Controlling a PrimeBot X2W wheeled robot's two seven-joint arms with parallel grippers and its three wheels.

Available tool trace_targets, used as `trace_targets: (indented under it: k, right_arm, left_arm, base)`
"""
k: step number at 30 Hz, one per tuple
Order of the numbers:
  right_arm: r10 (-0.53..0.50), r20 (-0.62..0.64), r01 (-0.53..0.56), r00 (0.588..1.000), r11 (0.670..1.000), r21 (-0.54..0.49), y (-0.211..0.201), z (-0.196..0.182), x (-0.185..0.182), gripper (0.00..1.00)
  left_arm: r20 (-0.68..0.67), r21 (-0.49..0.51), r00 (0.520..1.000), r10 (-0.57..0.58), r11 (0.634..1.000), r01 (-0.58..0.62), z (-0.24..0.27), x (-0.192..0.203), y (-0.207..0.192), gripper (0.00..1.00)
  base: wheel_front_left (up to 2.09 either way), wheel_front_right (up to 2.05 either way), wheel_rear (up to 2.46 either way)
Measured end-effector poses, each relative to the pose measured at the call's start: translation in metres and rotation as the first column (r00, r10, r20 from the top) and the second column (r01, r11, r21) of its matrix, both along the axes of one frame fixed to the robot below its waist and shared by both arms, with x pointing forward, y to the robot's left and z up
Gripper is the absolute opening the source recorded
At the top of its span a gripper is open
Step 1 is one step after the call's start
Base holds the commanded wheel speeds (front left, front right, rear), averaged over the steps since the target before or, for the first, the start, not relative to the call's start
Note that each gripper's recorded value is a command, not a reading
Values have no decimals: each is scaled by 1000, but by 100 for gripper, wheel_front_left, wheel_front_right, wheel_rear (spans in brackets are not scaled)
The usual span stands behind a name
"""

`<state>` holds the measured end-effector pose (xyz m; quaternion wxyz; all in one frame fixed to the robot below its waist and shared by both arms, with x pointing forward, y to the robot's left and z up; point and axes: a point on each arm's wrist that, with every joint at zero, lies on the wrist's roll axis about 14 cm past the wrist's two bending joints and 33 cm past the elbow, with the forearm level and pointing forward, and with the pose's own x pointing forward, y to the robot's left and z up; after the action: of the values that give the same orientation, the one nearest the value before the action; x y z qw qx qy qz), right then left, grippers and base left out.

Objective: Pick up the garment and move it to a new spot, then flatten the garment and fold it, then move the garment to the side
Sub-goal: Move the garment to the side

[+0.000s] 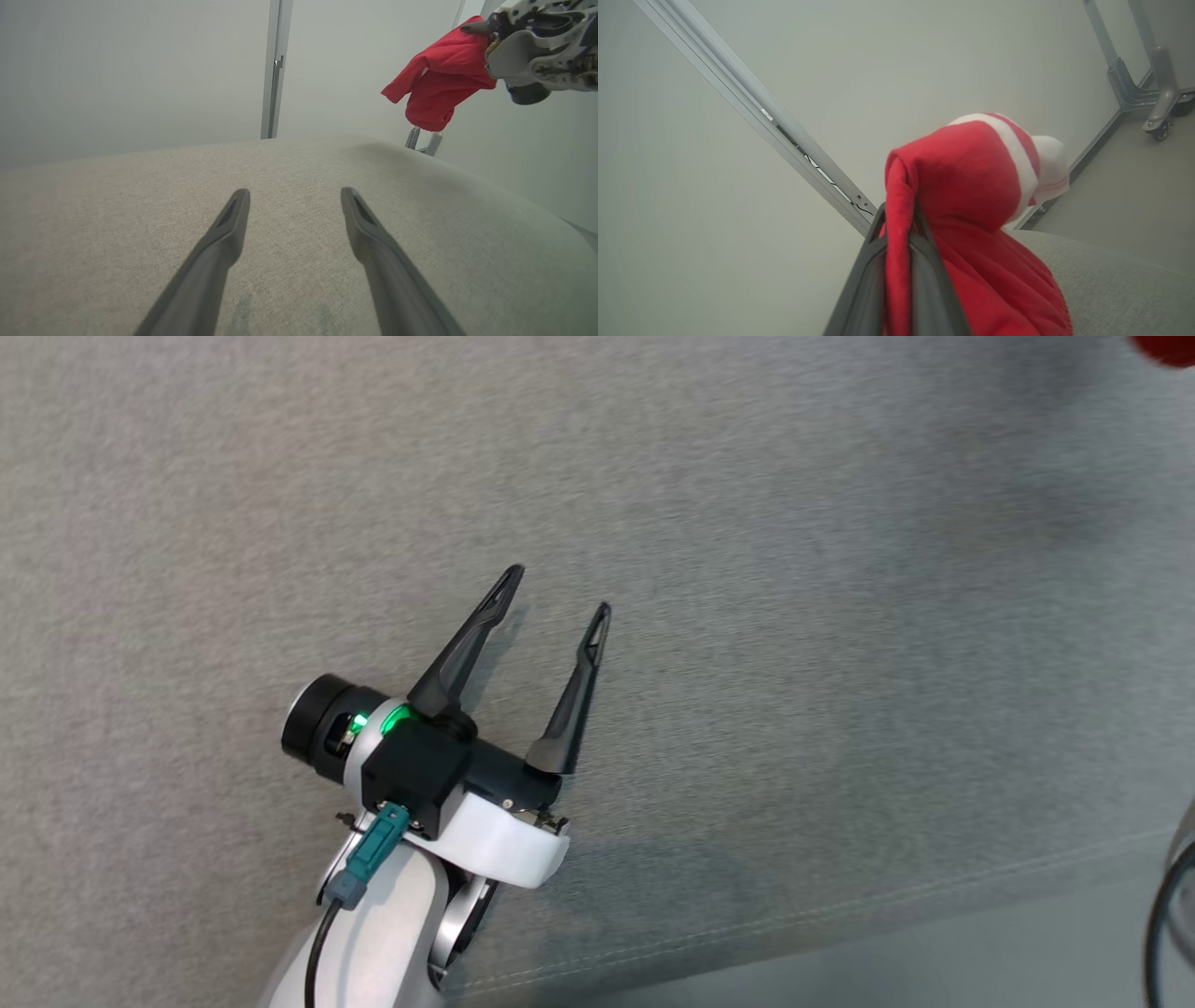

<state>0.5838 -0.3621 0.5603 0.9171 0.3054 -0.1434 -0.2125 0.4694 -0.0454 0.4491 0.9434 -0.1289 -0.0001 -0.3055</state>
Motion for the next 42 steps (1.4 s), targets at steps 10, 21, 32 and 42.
trace_targets:
  k: [10,21,32,42]
  right_arm:
    - [61,41,-62,997,998,29,29,-10,78,0]
    - [-10,-182,15,983,1000,27,3,-123,68,0]
    - [-123,-324,138,938,990,24,-40,-159,6,0]
    - [-152,-465,209,872,975,73,-51,-189,-39,0]
  left_arm:
    - [31,37,996,86,995,-87,3,12,37,100]
    - [-46,88,993,107,991,-103,-34,16,52,100]
    - [-25,30,999,34,999,-34,-31,24,23,100]
    - [-15,10,1000,-6,1000,7,-23,23,6,100]
  base:
    - [0,0,0]
    - [0,0,0]
    - [0,0,0]
    - [0,0,0]
